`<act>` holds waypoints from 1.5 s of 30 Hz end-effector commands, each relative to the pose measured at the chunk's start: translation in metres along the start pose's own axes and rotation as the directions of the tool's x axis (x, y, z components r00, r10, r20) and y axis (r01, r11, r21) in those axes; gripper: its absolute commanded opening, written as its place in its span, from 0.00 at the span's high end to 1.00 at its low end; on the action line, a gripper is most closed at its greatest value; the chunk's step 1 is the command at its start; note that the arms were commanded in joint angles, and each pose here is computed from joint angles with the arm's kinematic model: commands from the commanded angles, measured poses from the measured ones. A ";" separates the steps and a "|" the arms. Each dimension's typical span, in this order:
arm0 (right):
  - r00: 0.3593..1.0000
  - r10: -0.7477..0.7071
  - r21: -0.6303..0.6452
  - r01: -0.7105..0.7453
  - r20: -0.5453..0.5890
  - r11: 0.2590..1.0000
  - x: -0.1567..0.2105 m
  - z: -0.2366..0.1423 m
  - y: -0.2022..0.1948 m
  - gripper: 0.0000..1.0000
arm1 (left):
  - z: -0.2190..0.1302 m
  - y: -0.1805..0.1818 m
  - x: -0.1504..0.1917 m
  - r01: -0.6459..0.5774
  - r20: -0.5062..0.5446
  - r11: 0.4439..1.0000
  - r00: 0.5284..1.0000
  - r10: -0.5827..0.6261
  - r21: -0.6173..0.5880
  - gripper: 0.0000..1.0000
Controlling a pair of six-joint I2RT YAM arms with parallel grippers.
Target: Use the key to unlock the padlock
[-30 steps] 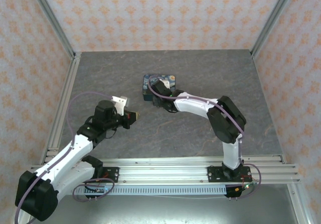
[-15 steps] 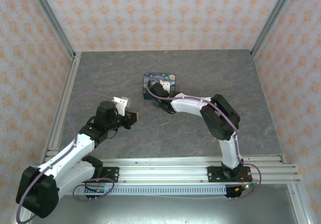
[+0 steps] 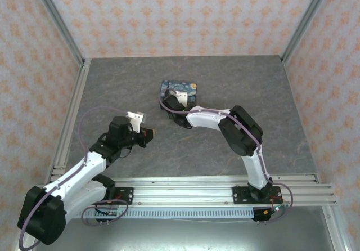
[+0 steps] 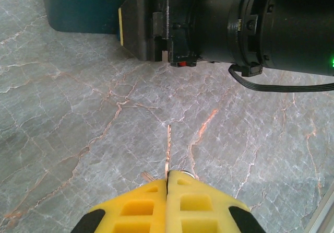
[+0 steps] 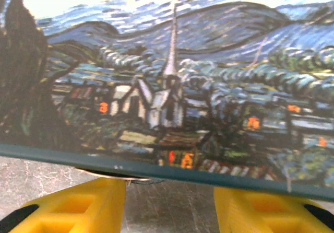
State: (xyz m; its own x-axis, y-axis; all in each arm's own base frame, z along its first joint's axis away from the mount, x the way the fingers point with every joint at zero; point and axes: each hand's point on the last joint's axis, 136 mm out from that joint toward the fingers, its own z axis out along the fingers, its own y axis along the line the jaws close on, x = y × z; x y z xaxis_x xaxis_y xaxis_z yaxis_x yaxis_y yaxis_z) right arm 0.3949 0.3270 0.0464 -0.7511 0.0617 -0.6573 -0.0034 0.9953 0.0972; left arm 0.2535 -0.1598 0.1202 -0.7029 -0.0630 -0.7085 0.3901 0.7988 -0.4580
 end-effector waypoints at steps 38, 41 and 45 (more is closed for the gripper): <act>0.999 -0.041 0.110 0.041 0.000 0.993 0.000 0.021 0.005 0.80 | -0.004 0.004 0.002 -0.005 0.036 1.000 0.999 0.005 -0.010 1.00; 0.998 -0.057 0.073 0.057 0.000 0.996 -0.001 0.012 0.007 0.86 | -0.004 0.003 0.003 -0.003 0.034 1.000 0.999 0.003 -0.006 1.00; 0.998 -0.059 0.036 0.059 -0.009 0.998 0.000 -0.002 0.003 0.93 | -0.004 0.000 0.003 0.015 0.044 1.000 0.999 -0.016 0.016 1.00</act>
State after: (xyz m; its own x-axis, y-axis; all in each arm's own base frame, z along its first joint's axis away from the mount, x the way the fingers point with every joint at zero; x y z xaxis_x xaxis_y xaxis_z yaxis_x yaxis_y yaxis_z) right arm 0.4020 0.3367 0.0315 -0.7500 0.0137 -0.6612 0.0045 0.9999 0.0156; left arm 0.2470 -0.1575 0.1141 -0.7026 -0.0666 -0.7085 0.3894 0.7974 -0.4610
